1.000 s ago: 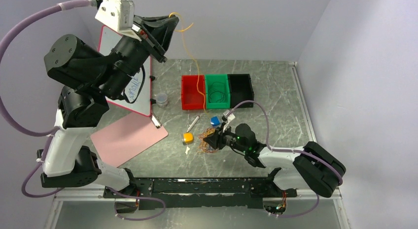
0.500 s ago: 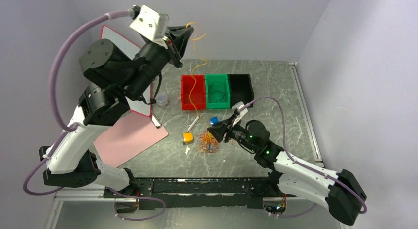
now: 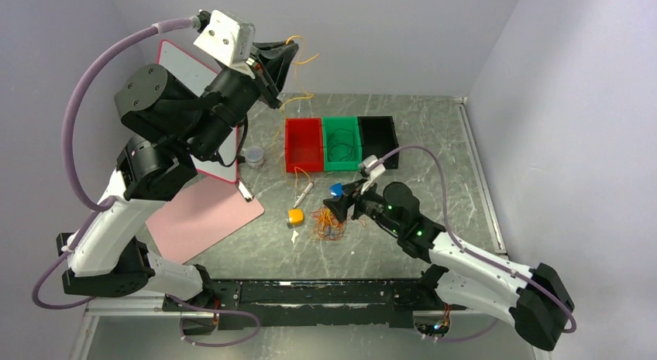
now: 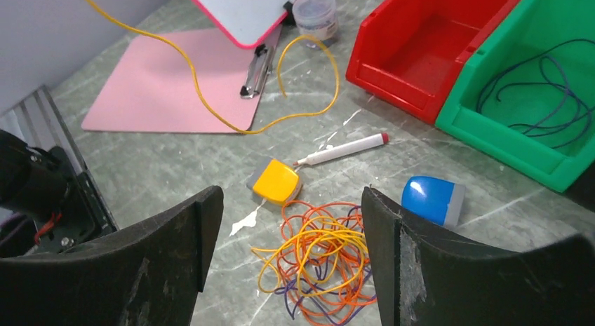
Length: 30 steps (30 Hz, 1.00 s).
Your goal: Untangle the cables
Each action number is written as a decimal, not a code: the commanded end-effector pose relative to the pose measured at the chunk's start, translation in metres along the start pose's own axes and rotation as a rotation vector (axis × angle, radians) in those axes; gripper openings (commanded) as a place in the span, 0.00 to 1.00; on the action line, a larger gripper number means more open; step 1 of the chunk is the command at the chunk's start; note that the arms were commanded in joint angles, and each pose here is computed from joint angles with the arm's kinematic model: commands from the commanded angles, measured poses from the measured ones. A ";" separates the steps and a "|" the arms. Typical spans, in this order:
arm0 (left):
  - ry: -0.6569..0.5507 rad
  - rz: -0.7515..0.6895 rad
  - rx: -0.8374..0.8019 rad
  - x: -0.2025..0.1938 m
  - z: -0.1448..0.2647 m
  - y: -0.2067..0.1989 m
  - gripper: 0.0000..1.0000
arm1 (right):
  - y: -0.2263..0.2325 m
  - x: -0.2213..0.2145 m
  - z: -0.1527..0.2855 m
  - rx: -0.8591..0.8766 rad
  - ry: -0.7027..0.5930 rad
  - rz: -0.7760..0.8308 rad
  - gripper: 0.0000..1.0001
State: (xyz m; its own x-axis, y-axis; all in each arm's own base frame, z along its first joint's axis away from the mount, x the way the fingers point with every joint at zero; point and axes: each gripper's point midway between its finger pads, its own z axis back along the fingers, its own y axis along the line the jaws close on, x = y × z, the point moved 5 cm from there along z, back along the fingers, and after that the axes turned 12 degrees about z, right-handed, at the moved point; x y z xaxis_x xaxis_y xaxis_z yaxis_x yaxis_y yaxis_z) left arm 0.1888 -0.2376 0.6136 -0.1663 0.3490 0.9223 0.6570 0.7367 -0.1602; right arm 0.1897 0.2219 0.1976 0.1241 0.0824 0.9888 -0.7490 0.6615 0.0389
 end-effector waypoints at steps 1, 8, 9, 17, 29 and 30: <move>-0.045 0.022 -0.002 0.015 0.004 0.000 0.07 | 0.011 0.016 -0.018 0.111 -0.038 0.084 0.76; -0.041 0.026 -0.004 0.016 0.005 0.000 0.07 | 0.018 0.015 -0.052 0.184 -0.052 0.106 0.75; -0.043 0.028 -0.004 0.016 0.006 0.000 0.07 | 0.019 0.016 -0.057 0.191 -0.057 0.106 0.74; -0.033 0.030 -0.002 0.014 0.007 0.001 0.07 | 0.035 0.011 -0.083 0.326 -0.049 0.061 0.24; 0.088 -0.024 0.163 -0.021 0.007 0.020 0.07 | 0.008 0.040 -0.055 0.069 -0.056 -0.024 0.00; 0.121 -0.045 0.201 -0.030 0.005 0.024 0.07 | 0.002 0.048 -0.053 0.036 -0.057 -0.041 0.00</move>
State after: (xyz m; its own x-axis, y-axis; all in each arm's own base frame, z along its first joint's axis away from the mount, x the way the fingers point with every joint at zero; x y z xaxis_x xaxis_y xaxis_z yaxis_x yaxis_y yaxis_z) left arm 0.1897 -0.2263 0.6075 -0.1513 0.3456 0.9261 0.6118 0.7686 -0.1869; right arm 0.2165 0.2847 0.2151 0.0797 0.0526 0.9954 -0.8640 0.5017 0.0426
